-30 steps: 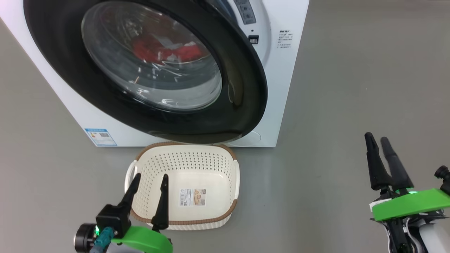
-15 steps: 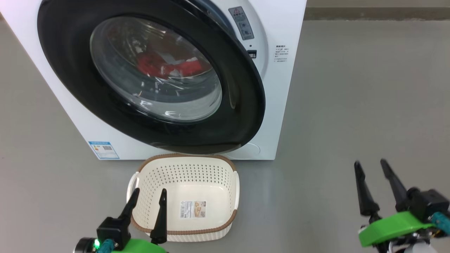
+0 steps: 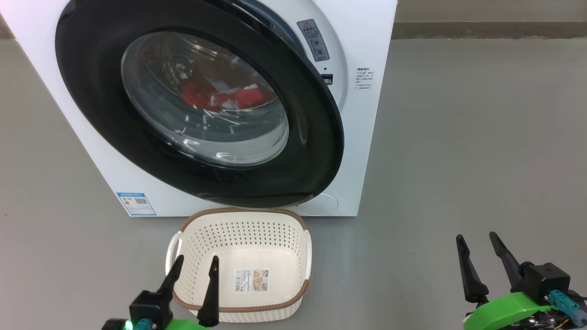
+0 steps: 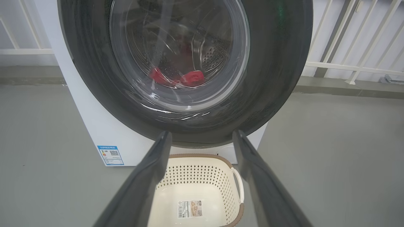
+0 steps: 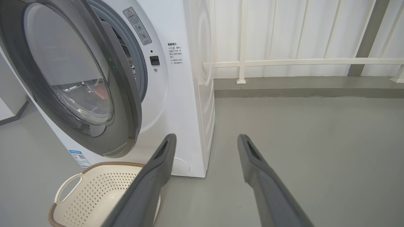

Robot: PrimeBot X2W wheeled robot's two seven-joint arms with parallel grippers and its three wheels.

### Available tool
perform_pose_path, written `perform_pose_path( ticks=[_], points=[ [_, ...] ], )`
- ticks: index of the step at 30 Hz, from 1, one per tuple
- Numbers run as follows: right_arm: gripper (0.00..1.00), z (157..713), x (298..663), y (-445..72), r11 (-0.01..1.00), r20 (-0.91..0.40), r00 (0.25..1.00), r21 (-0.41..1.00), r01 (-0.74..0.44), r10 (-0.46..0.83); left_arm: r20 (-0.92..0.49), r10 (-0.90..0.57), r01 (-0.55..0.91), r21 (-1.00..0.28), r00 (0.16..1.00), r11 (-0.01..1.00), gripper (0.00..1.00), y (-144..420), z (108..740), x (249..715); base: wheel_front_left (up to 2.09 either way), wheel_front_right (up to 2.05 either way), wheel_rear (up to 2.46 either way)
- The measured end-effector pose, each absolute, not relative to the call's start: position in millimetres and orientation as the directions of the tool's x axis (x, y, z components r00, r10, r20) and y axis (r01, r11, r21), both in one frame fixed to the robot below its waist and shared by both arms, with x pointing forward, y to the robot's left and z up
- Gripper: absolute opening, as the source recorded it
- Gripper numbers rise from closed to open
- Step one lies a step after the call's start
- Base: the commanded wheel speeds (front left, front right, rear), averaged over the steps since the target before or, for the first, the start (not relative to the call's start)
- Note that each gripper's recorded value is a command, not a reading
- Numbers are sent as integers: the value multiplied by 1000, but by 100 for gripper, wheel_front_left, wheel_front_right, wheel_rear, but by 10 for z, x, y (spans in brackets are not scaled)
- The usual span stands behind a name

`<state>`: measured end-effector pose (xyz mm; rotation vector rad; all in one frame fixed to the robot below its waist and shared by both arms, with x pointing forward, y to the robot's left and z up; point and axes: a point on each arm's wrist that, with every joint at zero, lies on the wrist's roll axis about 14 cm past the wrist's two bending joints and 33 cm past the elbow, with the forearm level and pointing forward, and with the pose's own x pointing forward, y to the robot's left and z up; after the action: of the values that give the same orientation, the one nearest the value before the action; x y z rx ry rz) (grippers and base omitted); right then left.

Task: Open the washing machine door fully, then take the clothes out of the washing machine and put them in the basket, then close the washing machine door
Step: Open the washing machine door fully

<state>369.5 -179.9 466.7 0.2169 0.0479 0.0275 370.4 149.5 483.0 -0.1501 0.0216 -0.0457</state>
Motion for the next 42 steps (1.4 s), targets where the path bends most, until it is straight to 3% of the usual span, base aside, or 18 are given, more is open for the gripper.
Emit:
perform_pose_path(
  ticks=[18, 19, 20, 21, 32, 37, 42],
  points=[
    [100, 4655, 3700, -1767, 974, -48, 998, 224, -29, 40, -26, -39, 35, -150, 999, 988, 100, 1513, 4809, 3693, 0, 0, 0],
    [47, 4655, 3700, -1764, 974, -48, 998, 224, -30, 41, -26, -39, 34, -150, 999, 988, 100, 1515, 4808, 3693, 0, 0, 0],
    [47, 4654, 3701, -1761, 974, -48, 998, 224, -30, 42, -26, -38, 34, -150, 999, 988, 100, 1517, 4808, 3692, 0, 0, 0],
    [0, 4627, 3694, -1738, 973, -56, 997, 227, -35, 49, -27, -35, 31, -148, 999, 988, 100, 1521, 4806, 3690, 0, 0, 0],
    [0, 4558, 3683, -1660, 969, -78, 995, 242, -48, 69, -32, -32, 26, -161, 999, 987, 100, 1521, 4792, 3683, 0, 0, 0],
    [0, 4704, 3751, -1733, 894, -25, 1000, 448, 3, 9, -38, -32, 25, -161, 999, 987, 100, 1521, 4773, 3683, 0, 0, 0],
    [0, 4909, 3898, -1783, 678, 29, 997, 734, 24, -67, -49, -32, 23, -160, 998, 987, 100, 1525, 4738, 3689, 0, 0, 0]
  ],
)
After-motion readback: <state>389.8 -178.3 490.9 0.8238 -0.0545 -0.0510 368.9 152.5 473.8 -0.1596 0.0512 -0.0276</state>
